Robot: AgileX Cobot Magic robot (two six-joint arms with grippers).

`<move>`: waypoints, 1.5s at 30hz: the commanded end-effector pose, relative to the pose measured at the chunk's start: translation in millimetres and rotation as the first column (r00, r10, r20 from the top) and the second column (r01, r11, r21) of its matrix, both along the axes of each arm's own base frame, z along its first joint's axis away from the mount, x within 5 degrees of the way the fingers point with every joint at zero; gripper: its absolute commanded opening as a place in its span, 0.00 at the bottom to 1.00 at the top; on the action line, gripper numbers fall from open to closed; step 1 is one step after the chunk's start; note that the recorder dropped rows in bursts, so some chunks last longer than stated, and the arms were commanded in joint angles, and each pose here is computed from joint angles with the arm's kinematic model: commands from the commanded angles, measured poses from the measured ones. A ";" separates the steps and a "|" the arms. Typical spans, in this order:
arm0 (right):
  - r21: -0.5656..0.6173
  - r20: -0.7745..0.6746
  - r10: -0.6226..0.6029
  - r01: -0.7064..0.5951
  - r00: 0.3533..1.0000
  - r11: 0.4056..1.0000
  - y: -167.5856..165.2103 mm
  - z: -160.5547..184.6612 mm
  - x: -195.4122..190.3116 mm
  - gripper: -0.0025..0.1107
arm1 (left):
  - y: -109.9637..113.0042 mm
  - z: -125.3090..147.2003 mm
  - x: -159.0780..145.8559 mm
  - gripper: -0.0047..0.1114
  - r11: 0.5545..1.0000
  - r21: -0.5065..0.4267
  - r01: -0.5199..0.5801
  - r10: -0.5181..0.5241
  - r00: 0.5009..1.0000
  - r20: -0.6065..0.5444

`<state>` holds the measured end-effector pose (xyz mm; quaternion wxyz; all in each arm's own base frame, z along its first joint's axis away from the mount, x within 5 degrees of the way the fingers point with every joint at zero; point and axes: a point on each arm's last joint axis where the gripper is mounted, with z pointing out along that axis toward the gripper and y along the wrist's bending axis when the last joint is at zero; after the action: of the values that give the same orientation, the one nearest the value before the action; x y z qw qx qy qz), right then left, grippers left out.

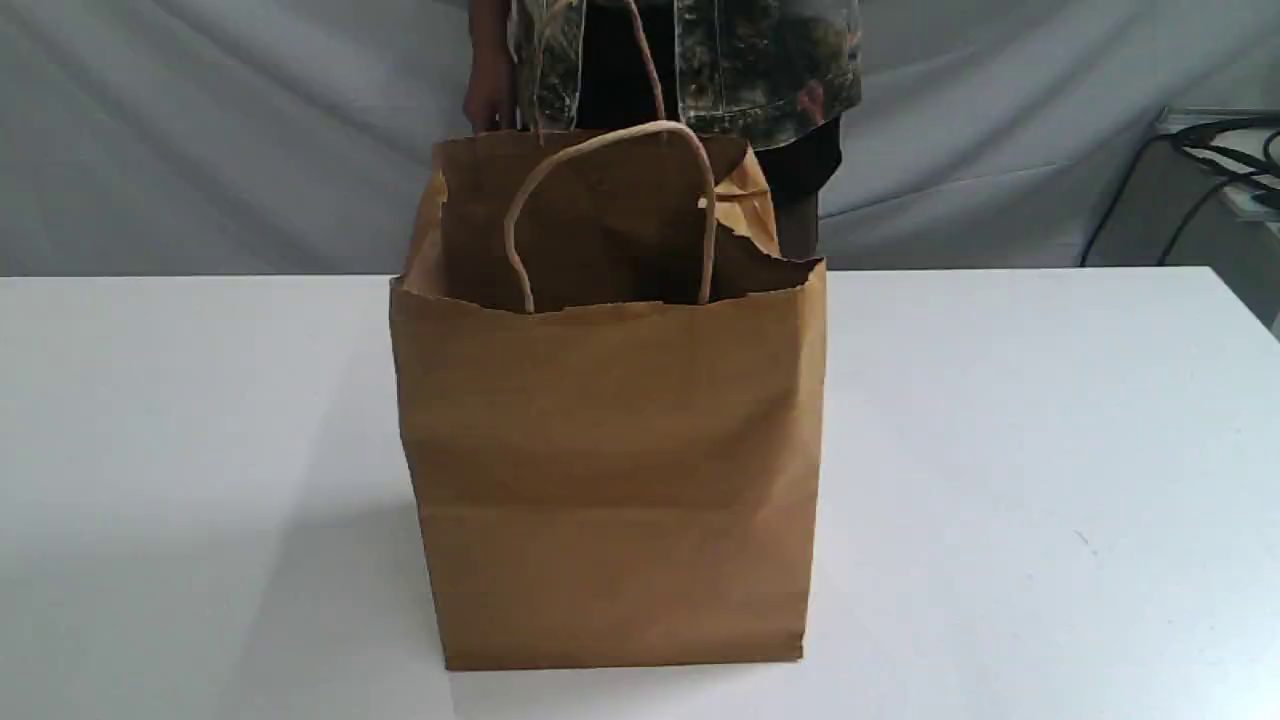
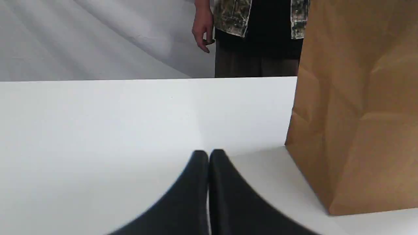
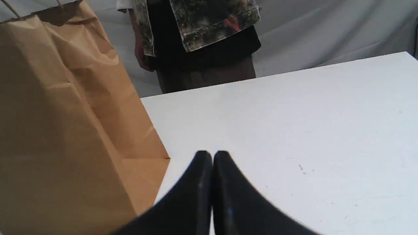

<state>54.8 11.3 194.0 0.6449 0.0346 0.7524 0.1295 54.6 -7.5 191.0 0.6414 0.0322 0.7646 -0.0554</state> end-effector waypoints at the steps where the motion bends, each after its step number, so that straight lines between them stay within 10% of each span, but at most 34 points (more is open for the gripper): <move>1: -0.003 -0.003 0.002 -0.002 1.000 1.000 0.1 -1.3 -0.2 0.02 | -0.2 -1.7 -0.1 0.04 1.000 -0.005 0.004 -0.004 1.000 -0.005; 30: -0.002 0.003 -0.001 0.001 1.000 1.000 -0.1 -0.8 -0.1 0.02 | -1.2 -1.5 -0.2 0.04 0.999 -0.047 0.008 -0.008 1.000 -0.008; 45: -0.287 0.189 -0.025 0.080 0.982 0.955 -6.6 12.7 1.4 0.02 | -1.2 -1.5 -0.2 0.04 0.999 -0.047 0.008 -0.008 1.000 -0.008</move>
<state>56.4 5.3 205.6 0.7043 -0.0398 0.7085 0.0195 54.5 -8.2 191.1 0.6405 0.0239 0.7647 -0.0667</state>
